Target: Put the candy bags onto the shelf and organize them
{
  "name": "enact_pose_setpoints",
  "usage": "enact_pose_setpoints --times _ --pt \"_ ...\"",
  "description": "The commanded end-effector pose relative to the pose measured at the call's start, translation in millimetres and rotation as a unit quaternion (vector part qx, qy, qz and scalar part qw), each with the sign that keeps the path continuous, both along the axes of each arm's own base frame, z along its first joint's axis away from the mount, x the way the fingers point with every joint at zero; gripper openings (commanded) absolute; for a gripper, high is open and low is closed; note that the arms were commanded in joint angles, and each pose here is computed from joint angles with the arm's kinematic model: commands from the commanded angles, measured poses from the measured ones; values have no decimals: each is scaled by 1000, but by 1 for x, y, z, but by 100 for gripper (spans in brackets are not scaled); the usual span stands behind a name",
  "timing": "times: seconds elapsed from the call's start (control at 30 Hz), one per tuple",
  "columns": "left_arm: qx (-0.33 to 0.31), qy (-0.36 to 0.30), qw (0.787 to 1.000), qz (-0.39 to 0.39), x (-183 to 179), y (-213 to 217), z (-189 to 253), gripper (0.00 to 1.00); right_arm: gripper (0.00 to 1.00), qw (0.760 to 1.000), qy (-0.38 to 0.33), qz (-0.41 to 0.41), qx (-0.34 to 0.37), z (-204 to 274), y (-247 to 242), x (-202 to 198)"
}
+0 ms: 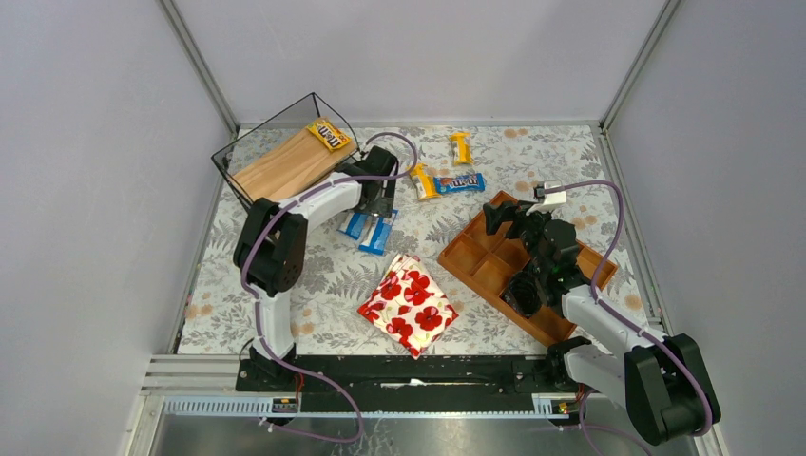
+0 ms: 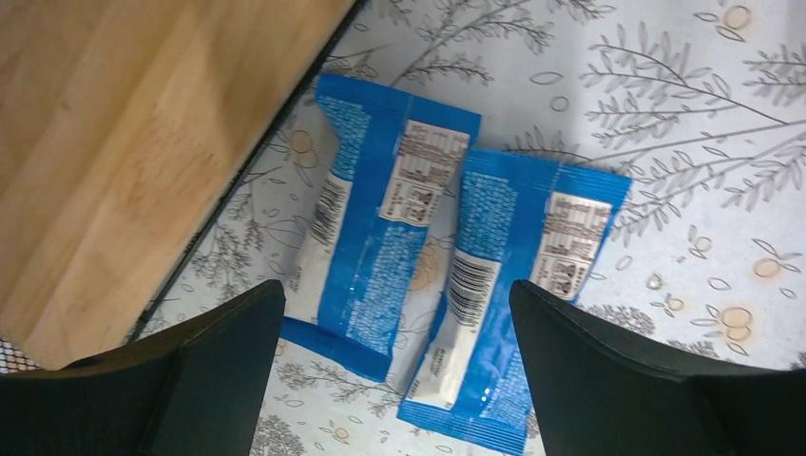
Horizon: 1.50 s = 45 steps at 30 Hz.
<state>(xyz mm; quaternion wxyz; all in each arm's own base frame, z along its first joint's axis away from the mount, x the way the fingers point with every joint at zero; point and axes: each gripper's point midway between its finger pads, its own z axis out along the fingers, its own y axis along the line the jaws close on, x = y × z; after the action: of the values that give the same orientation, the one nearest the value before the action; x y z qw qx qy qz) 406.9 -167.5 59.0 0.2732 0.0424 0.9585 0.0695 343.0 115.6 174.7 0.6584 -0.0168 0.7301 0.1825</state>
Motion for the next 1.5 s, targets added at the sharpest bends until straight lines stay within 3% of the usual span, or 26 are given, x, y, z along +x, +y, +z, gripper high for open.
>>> enact_pose_setpoints --times 0.0,0.5,0.63,0.97,1.07,1.17,1.47 --pt "8 -36 999 24 21 21 17 97 100 999 -42 -2 11 27 0 5" --pt "10 19 999 27 3 25 -27 93 100 999 -46 -6 11 29 -3 2" --pt "7 33 999 19 -9 16 -32 88 100 999 -47 -6 11 29 -3 2" --pt "-77 88 993 17 -52 -31 -32 89 100 999 -49 -6 13 31 -3 2" --pt "-84 67 994 5 -57 -43 -14 95 100 999 -48 -5 13 30 -2 2" --pt "-57 33 997 30 -46 -27 0 99 100 999 -47 -3 14 30 -1 2" --pt "-77 4 989 128 -36 -10 6 94 100 999 -48 -5 13 29 -2 2"
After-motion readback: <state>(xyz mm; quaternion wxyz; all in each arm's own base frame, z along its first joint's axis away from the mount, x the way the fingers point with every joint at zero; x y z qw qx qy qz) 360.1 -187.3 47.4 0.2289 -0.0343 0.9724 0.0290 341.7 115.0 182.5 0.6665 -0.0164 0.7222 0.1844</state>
